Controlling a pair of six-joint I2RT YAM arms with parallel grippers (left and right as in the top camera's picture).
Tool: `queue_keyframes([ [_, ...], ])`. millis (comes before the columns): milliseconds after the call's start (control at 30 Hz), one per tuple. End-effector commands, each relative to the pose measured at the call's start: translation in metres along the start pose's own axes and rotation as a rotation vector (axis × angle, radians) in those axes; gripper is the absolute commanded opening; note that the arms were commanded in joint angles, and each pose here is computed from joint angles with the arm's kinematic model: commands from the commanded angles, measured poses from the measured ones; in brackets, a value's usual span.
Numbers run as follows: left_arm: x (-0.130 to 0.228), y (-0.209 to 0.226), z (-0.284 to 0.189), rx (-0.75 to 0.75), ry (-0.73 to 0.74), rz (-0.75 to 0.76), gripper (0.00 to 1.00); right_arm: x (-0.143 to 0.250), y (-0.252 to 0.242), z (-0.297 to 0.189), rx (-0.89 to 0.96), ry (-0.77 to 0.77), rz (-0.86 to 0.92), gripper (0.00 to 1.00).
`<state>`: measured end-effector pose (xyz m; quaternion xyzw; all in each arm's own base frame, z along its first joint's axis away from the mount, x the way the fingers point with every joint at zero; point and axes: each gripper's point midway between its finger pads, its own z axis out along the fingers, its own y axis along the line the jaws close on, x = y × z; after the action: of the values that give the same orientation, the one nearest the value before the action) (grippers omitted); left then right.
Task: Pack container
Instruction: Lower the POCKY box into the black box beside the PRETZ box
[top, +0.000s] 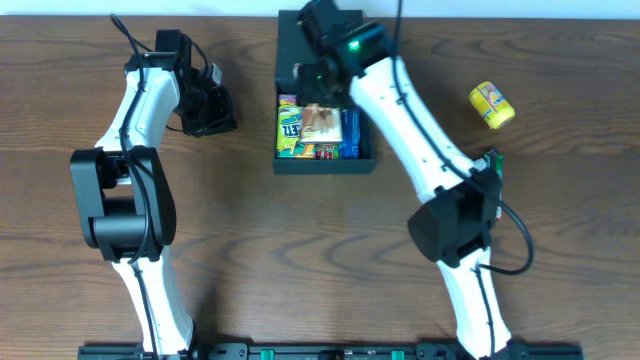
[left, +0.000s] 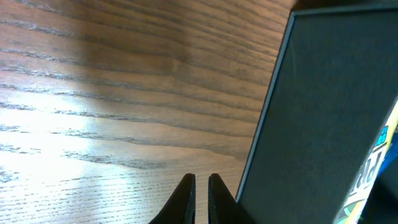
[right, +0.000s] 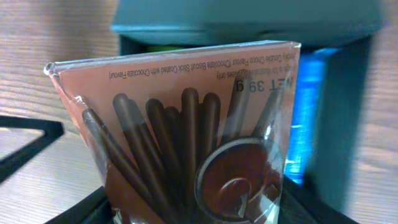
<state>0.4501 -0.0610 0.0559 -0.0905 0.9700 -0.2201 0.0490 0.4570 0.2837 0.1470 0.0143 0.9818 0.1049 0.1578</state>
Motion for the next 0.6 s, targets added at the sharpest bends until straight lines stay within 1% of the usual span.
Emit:
queue_keyframes([
  [0,0.005,0.006,0.006,-0.012,0.027,0.038,0.10,0.007,0.009,0.016,0.008,0.014,0.092,0.62],
  [133,0.007,0.007,0.006,-0.013,0.036,0.049,0.09,0.010,0.018,0.023,0.000,0.013,0.115,0.61],
  [333,0.008,0.006,0.006,-0.013,0.037,0.049,0.09,0.015,0.022,0.038,0.002,0.026,0.118,0.66],
  [400,0.008,0.006,0.006,-0.013,0.037,0.049,0.09,0.016,0.022,0.040,0.003,0.029,0.115,0.73],
  [433,0.008,0.006,0.006,-0.013,0.037,0.049,0.09,0.016,0.023,0.040,0.002,0.029,0.103,0.79],
  [500,0.008,0.007,0.006,-0.013,0.037,0.049,0.10,0.013,0.024,0.040,-0.006,0.019,0.066,0.87],
  [533,0.007,0.007,0.006,-0.013,0.036,0.049,0.09,0.011,0.026,0.040,-0.013,0.009,0.036,0.95],
  [567,0.007,0.006,0.006,-0.013,0.036,0.049,0.09,0.009,0.026,0.040,-0.016,0.005,0.020,0.98],
])
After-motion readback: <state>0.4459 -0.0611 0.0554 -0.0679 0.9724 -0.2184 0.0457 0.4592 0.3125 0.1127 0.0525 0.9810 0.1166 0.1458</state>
